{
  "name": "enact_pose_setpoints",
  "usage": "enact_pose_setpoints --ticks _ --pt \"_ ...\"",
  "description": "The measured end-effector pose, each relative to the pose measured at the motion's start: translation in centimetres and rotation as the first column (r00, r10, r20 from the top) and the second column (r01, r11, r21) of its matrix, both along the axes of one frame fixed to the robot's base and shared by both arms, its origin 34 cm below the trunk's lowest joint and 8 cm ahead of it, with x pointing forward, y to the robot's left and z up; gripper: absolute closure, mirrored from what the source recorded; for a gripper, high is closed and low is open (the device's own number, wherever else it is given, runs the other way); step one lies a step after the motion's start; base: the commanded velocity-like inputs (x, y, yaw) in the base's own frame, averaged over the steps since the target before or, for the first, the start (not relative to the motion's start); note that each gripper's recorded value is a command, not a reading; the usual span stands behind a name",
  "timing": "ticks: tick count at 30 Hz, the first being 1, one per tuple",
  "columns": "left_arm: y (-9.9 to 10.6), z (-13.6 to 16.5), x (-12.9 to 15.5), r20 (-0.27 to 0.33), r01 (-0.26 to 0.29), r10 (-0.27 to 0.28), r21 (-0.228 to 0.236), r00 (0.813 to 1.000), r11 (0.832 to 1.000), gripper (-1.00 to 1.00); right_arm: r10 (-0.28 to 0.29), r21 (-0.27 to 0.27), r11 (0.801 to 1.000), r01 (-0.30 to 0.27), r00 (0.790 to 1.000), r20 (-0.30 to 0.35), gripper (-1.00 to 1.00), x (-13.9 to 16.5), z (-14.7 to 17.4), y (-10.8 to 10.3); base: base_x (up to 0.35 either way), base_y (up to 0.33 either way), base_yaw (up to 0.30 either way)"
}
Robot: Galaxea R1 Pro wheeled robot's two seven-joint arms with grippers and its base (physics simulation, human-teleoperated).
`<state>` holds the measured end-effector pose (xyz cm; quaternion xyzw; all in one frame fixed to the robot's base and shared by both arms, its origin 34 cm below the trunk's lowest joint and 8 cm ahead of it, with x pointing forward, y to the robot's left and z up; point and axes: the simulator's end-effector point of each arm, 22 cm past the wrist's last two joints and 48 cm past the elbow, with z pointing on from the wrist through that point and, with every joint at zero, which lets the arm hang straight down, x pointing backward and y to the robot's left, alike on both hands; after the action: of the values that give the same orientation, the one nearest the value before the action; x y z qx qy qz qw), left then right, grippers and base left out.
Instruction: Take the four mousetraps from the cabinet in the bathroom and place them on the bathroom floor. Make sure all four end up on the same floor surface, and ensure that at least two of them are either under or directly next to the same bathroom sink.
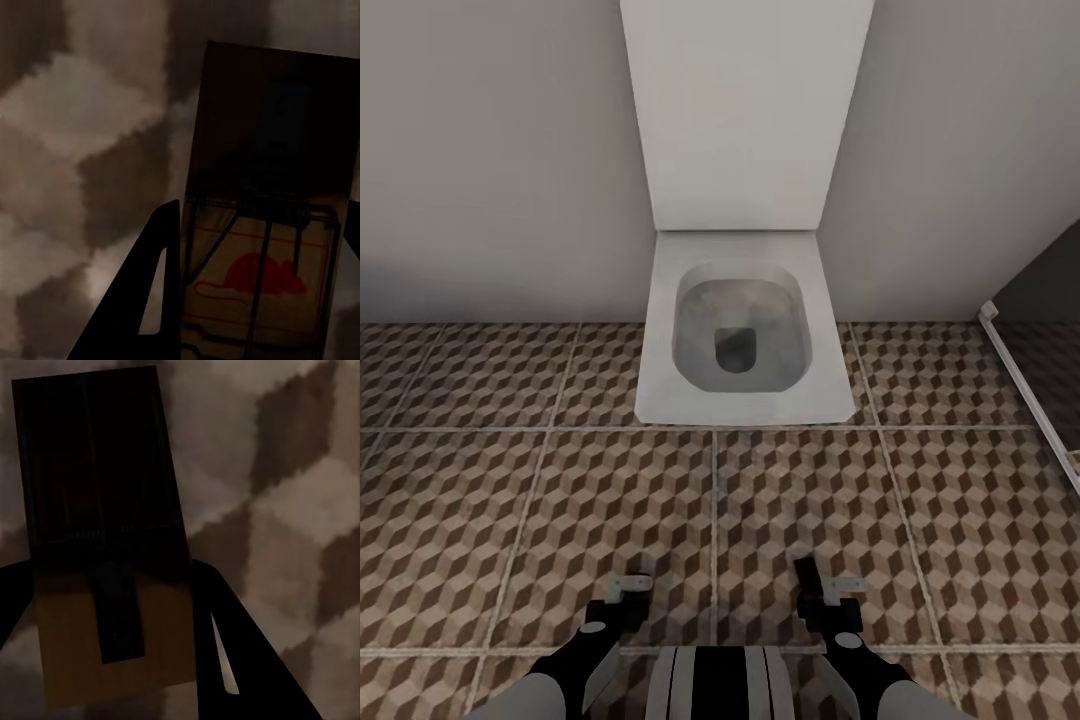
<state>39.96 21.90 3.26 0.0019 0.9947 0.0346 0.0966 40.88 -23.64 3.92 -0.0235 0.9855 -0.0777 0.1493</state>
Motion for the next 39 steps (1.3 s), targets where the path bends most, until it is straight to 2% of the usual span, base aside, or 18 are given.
enact_pose_setpoints --ticks 12,16,21,25,30,39 --pt "0.2 0.2 1.0 0.051 -0.004 0.004 0.001 0.999 1.000 1.00 0.001 0.001 1.000 -0.001 1.000 -0.003 1.00 -0.1 0.0 -0.2 0.000 0.000 0.000" --pt "0.1 0.3 1.5 0.060 -0.003 0.003 -0.006 0.998 1.000 1.00 -0.027 0.005 1.000 0.027 0.999 0.023 1.00 0.2 0.1 -0.3 0.000 0.000 0.000" --pt "0.0 0.6 3.1 0.088 -0.005 0.006 -0.011 0.996 1.000 1.00 -0.028 0.005 1.000 0.027 0.999 0.024 1.00 -0.2 0.1 -0.3 0.000 0.000 0.000" --pt "0.2 0.8 3.8 0.101 -0.006 0.007 -0.010 0.995 1.000 1.00 -0.042 0.007 0.999 0.042 0.997 0.059 1.00 0.2 0.3 -0.7 0.000 0.000 0.000" --pt "0.3 0.8 4.0 0.105 -0.004 0.005 -0.010 0.994 1.000 1.00 -0.061 0.007 0.998 0.061 0.996 0.070 1.00 0.3 0.4 -1.0 0.000 0.000 0.000" --pt "0.0 0.8 4.1 0.107 0.002 0.000 -0.017 0.994 1.000 1.00 -0.061 0.014 0.998 0.060 0.996 0.072 1.00 0.3 0.4 -0.9 0.000 0.000 0.000"
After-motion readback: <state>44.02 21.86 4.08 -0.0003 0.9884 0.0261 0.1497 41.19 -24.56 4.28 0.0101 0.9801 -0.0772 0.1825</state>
